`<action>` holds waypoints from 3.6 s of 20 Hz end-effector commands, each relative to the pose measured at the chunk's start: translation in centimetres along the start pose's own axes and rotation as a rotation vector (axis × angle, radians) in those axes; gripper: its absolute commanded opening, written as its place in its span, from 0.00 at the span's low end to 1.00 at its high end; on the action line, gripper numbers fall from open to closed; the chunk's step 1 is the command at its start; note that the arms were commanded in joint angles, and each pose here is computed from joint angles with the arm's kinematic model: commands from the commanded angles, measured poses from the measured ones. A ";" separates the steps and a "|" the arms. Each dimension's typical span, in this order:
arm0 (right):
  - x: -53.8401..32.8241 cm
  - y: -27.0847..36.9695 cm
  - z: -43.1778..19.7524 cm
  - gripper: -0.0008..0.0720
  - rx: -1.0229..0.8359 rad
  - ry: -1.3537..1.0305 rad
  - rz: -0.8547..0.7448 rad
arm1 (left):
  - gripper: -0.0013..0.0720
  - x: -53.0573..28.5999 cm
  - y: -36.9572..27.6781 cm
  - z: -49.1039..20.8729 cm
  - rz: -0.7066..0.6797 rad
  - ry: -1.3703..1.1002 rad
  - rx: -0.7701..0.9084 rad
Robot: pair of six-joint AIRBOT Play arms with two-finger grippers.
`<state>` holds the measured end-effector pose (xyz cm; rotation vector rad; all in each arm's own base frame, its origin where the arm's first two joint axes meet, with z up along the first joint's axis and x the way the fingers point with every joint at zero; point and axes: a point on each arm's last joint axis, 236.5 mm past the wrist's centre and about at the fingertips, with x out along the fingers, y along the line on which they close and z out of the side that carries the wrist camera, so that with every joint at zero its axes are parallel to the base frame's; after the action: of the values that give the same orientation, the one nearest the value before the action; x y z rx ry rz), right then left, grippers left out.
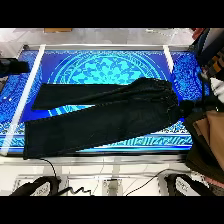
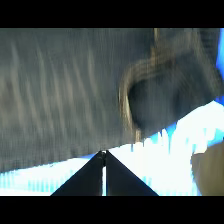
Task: Fold the clothes and pants, and hang the long-sleeved shirts on hangers.
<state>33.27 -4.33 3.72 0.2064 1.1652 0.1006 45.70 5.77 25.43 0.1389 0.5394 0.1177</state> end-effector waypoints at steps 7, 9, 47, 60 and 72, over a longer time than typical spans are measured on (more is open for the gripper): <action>5.2 -1.4 -7.2 0.72 0.756 -0.272 0.049 | 0.08 -3.4 -0.7 1.4 -0.014 -0.054 0.039; 6.3 -2.7 -6.7 0.72 0.831 -0.322 0.035 | 0.08 -2.9 -0.8 1.2 -0.015 -0.044 0.040; 5.0 0.2 -3.9 0.03 0.335 -0.197 -0.124 | 0.07 1.5 1.1 -4.1 0.061 0.165 0.112; -1.0 -0.8 -12.8 0.03 0.492 -0.230 -0.226 | 0.07 1.0 6.0 -28.0 -0.041 0.764 -0.213; -0.8 0.1 -10.5 0.04 0.501 -0.303 -0.163 | 0.77 -9.9 9.0 -46.1 0.075 0.974 -0.929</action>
<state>22.95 -3.44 0.26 0.5377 0.8977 -0.3695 15.71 18.21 -5.37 -0.7197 1.3998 0.4438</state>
